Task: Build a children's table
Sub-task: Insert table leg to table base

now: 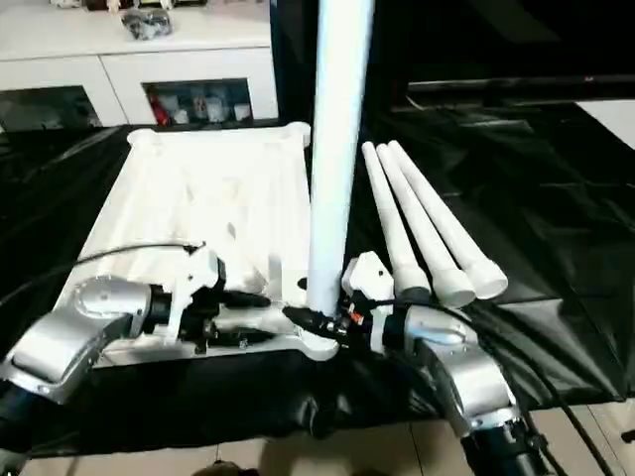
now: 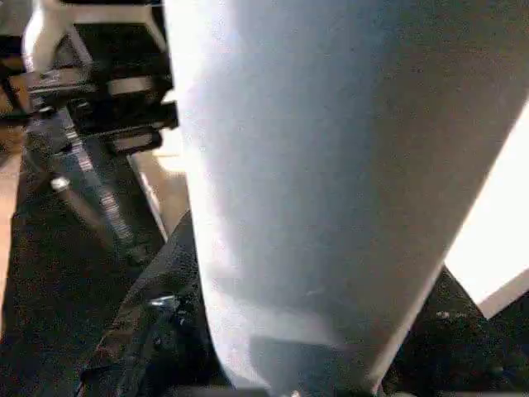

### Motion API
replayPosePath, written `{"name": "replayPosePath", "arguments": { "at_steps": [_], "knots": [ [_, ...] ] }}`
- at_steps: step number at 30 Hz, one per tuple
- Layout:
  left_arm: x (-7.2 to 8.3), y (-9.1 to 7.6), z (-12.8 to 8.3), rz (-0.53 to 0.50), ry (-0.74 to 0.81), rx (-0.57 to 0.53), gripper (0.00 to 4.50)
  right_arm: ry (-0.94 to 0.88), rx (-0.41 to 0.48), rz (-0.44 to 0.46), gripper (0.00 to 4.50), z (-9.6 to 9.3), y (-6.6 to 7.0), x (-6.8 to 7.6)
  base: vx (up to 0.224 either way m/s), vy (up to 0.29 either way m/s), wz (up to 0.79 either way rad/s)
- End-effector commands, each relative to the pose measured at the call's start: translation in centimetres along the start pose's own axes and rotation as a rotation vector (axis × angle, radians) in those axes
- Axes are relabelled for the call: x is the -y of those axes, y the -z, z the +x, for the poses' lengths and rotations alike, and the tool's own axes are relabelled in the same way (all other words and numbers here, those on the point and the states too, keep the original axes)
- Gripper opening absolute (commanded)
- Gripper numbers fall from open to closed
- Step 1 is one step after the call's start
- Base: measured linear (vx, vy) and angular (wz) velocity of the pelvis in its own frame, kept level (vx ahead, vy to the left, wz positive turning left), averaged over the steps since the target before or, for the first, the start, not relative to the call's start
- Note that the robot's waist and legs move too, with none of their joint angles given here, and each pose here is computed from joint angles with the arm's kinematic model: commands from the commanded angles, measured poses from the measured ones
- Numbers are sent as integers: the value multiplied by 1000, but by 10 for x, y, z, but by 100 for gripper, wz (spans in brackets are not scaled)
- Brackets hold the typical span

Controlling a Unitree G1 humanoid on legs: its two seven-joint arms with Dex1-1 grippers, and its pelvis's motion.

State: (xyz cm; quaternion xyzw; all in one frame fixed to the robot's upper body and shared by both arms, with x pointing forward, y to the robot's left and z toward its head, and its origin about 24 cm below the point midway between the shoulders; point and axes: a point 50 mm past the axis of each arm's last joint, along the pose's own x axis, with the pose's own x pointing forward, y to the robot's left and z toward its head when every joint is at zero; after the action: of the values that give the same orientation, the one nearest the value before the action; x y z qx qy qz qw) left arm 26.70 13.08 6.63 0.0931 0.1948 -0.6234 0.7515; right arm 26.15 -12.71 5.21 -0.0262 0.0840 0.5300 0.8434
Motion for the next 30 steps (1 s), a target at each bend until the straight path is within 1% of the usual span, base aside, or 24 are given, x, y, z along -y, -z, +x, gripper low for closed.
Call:
{"name": "replayPosePath", "arguments": {
  "at_steps": [1, 3, 6, 7, 9, 10, 13, 14, 15, 16, 17, 18, 20, 21, 23, 24, 27, 29, 30],
  "knots": [
    [1, 7, 2, 27, 10, -46, 282, 85, -54, 17, 198, -10, 12, 8, 0, 0, 0],
    [-1, 15, 7, 59, -2, -100, 282, 92, -56, 21, 198, -10, 14, 9, 0, 0, 0],
    [-3, 18, 9, 72, -13, -120, 282, 93, -56, 21, 198, -10, 14, 9, 0, 0, 0],
    [-7, 20, 12, 82, -45, -141, 282, 96, -56, 20, 198, -10, 15, 9, 0, 0, 0],
    [-17, 19, 17, 85, -112, -134, 282, 98, -54, 19, 198, -9, 15, 9, 0, 0, 0],
    [-24, 17, 19, 83, -146, -126, 265, 98, -51, 19, 198, -9, 14, 9, 0, 0, 0],
    [-26, 17, 19, 86, -148, -126, 254, 98, -50, 17, 198, -9, 14, 9, 0, 0, 0],
    [-27, 17, 19, 78, -139, -126, 237, 97, -49, 16, 198, -9, 13, 10, 0, 0, 0],
    [-27, 17, 19, 74, -136, -125, 237, 97, -49, 16, 198, -9, 13, 10, 0, 0, 0],
    [-27, 17, 19, 55, -122, -119, 218, 96, -48, 15, 198, -9, 13, 10, 0, 0, 0],
    [-26, 17, 19, 39, -114, -119, 218, 95, -49, 15, 198, -9, 13, 10, 0, 0, 0],
    [-26, 18, 18, 22, -100, -123, 208, 96, -50, 14, 198, -9, 14, 9, 0, 0, 0],
    [-26, 18, 18, 19, -95, -126, 184, 96, -50, 13, 198, -9, 14, 9, 0, 0, 0],
    [-26, 19, 18, 22, -87, -135, 184, 96, -50, 13, 198, -9, 14, 9, 0, 0, 0],
    [-26, 21, 16, 26, -80, -163, 168, 97, -50, 13, 198, -9, 14, 9, 0, 0, 0],
    [-26, 22, 15, 27, -84, -172, 151, 96, -50, 12, 198, -9, 14, 9, 0, 0, 0],
    [-27, 22, 14, 11, -93, -174, 133, 96, -50, 11, 198, -9, 14, 9, 0, 0, 0],
    [-28, 20, 12, 1, -98, -168, 109, 95, -49, 11, 198, -9, 14, 10, 0, 0, 0],
    [-28, 19, 11, -5, -99, -165, 109, 95, -48, 11, 198, -8, 13, 10, 0, 0, 0]
  ]
}}
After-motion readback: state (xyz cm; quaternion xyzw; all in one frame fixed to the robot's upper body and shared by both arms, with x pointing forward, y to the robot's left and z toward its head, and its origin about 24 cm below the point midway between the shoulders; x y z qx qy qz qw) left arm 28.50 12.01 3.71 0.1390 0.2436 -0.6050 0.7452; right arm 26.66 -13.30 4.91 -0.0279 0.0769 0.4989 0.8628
